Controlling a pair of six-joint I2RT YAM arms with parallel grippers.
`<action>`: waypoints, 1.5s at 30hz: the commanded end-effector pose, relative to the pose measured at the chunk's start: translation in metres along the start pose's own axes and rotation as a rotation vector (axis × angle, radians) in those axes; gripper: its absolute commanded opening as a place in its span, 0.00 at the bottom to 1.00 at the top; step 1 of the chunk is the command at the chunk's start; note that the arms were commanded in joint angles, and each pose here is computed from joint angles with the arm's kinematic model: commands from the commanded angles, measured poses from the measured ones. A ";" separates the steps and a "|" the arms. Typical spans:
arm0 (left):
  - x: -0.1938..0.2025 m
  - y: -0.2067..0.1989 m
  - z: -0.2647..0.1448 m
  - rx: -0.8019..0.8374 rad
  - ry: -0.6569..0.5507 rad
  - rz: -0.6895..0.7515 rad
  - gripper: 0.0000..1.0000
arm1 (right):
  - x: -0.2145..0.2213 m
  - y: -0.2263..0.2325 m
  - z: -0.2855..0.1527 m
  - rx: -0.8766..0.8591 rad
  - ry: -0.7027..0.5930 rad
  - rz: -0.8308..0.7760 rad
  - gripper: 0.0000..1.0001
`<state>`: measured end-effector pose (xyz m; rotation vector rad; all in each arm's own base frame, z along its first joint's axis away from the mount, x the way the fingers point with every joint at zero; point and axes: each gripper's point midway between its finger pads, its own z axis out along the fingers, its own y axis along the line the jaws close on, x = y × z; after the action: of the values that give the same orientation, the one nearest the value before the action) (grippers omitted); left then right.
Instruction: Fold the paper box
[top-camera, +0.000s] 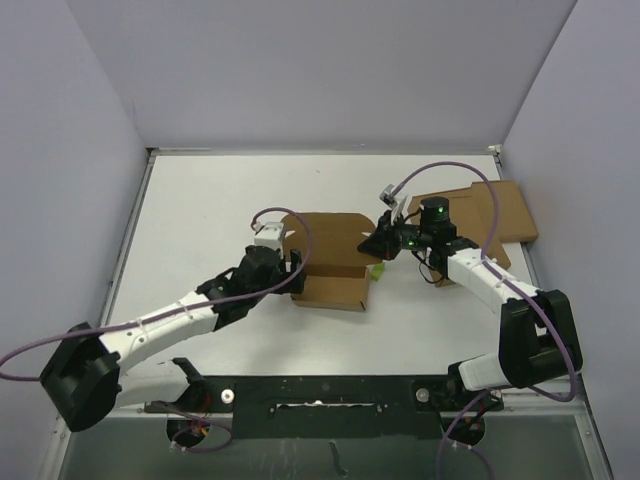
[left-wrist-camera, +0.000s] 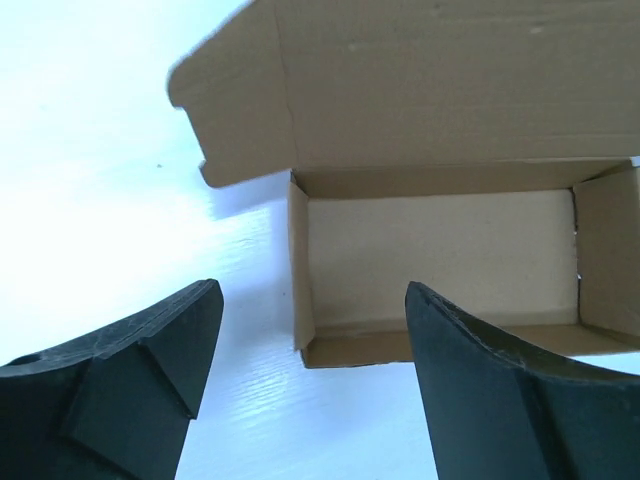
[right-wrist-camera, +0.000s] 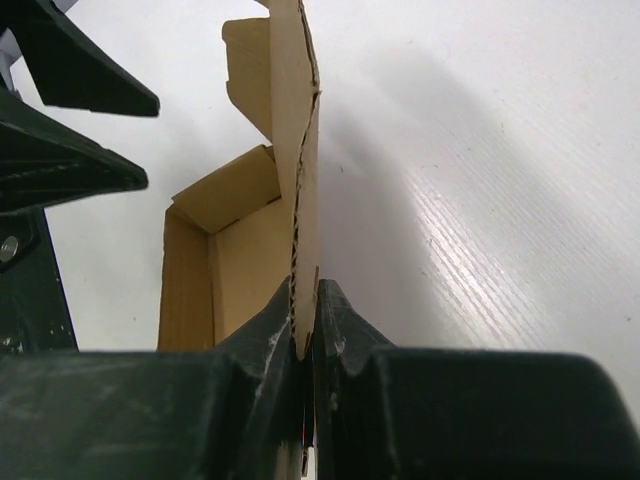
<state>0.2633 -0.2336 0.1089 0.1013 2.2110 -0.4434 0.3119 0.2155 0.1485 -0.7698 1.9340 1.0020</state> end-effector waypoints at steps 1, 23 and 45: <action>-0.040 -0.001 -0.027 0.091 -0.191 0.058 0.79 | -0.016 0.007 0.000 -0.072 -0.023 -0.060 0.00; -0.067 -0.004 -0.099 0.540 -0.253 0.126 0.92 | -0.041 0.067 -0.042 -0.427 -0.143 -0.360 0.00; -0.073 -0.021 -0.105 0.651 -0.293 0.139 0.59 | -0.044 0.092 -0.053 -0.559 -0.154 -0.373 0.00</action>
<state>0.2213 -0.2015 0.2023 0.4636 1.8117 -0.9706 0.2441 0.2199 0.2134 -1.2190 1.4244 1.3406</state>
